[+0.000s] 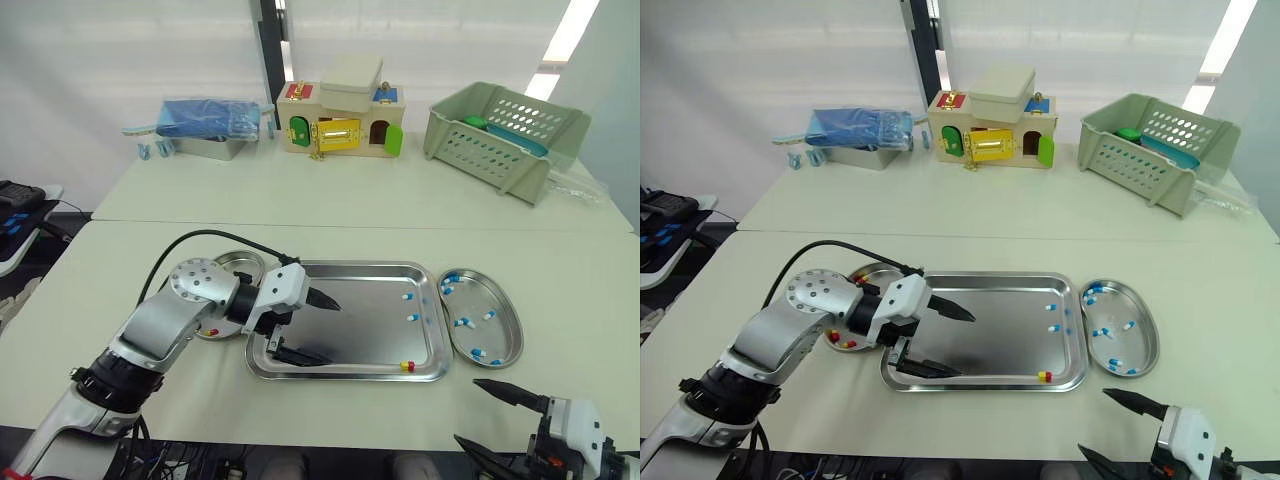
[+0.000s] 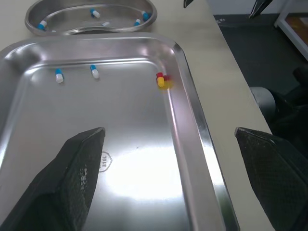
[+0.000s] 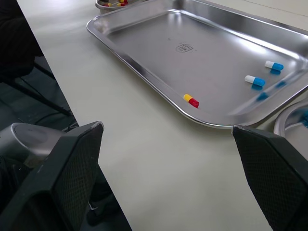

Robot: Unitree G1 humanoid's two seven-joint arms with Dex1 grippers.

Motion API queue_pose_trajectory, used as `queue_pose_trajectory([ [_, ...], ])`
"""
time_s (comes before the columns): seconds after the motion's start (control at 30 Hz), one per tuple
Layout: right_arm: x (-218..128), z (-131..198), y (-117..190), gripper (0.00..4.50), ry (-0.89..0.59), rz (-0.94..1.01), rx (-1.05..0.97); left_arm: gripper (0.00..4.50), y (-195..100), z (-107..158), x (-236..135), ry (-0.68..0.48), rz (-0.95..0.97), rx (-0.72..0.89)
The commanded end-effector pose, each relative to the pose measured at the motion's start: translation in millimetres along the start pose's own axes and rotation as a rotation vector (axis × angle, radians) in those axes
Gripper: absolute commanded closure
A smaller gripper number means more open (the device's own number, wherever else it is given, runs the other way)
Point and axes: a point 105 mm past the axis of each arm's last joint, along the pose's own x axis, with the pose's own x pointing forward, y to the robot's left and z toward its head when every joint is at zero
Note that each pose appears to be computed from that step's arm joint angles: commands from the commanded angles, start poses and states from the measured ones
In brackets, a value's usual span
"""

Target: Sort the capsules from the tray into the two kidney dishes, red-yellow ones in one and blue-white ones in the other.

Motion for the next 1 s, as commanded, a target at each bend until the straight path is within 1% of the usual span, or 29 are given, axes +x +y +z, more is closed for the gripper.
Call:
queue_pose_trajectory([
  [0.03,4.1,-0.2,1.0,0.0,-0.011,-0.019,-0.016,0.03,10.1,2.2,10.9,0.006,-0.014,0.027],
  [0.17,9.5,2.7,2.1,0.0,-0.019,-0.028,-0.014,0.03,19.8,10.1,26.1,-0.018,-0.028,0.019],
  [0.23,10.4,4.2,1.2,0.0,-0.022,-0.042,-0.011,0.43,22.5,18.2,37.3,-0.031,-0.041,0.027],
  [0.3,9.6,4.3,1.3,0.0,-0.016,-0.045,-0.011,0.99,20.6,23.1,44.4,-0.025,-0.063,0.034],
  [0.37,8.3,4.1,1.9,0.0,-0.008,-0.048,-0.009,1.57,16.4,22.1,48.4,0.002,-0.083,0.043],
  [0.43,7.4,3.8,2.0,0.0,-0.003,-0.057,0.001,1.57,14.3,21.4,55.2,0.019,-0.093,0.041],
  [0.57,7.4,1.3,4.0,0.0,0.003,-0.057,0.01,1.57,19.1,21.0,71.1,0.062,-0.072,0.039],
  [0.67,8.0,-0.5,4.8,0.0,0.004,-0.058,0.014,1.57,22.0,26.8,83.2,0.05,-0.052,0.022],
  [0.8,9.3,-1.3,5.2,0.0,0.005,-0.061,0.018,1.57,17.5,35.3,95.6,0.033,-0.074,0.001],
  [1.0,10.8,-1.2,4.8,0.0,0.004,-0.073,0.02,1.57,19.6,26.2,110.0,0.104,-0.04,0.011],
])
